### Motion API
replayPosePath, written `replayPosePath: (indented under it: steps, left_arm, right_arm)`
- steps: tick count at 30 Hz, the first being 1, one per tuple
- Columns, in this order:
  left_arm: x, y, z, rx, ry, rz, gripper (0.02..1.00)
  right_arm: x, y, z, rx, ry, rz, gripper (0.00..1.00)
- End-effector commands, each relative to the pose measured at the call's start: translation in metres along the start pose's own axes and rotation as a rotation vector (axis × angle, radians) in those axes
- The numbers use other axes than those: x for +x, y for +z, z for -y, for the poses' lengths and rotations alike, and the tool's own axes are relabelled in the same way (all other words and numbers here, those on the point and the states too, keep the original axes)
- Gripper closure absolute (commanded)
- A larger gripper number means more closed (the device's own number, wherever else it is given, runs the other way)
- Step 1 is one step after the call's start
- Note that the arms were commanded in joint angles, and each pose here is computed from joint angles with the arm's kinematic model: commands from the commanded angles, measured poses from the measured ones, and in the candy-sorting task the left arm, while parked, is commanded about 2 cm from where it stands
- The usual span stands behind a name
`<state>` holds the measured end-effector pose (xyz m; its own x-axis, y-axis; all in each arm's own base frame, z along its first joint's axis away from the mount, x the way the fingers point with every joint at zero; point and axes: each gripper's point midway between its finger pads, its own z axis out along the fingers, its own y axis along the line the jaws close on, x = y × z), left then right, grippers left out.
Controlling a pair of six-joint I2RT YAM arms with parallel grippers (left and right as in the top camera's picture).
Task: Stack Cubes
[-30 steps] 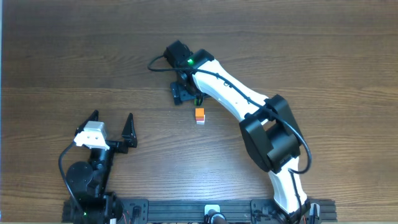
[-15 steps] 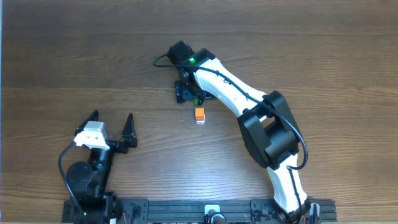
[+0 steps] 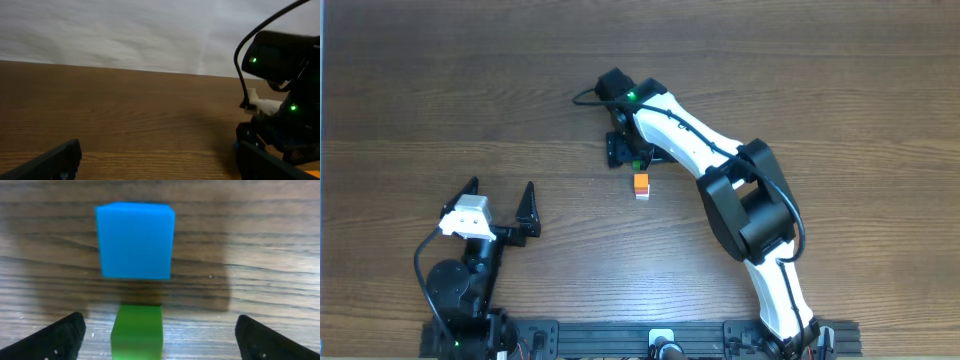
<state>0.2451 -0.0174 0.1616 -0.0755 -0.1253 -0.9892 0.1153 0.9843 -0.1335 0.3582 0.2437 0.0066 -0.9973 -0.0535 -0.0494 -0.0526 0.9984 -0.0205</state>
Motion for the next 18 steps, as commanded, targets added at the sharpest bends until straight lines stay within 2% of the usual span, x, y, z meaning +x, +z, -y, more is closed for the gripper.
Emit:
replayPosePath:
  steps: [1,11,18]
  left_arm:
    - [0.0009,-0.0002,0.001,0.008,0.015,0.002,0.018]
    - [0.001,-0.0002,0.001,0.008,0.015,0.002,0.018]
    - [0.001,-0.0002,0.001,0.008,0.015,0.002,0.018]
  right_arm:
    - [0.0022,0.009,0.0012,-0.003,0.018,-0.028,0.102]
    - [0.0017,0.0094,0.0018,-0.009,0.022,-0.031,0.364]
    - [0.002,0.0094,0.0019,-0.008,0.022,-0.032,0.408]
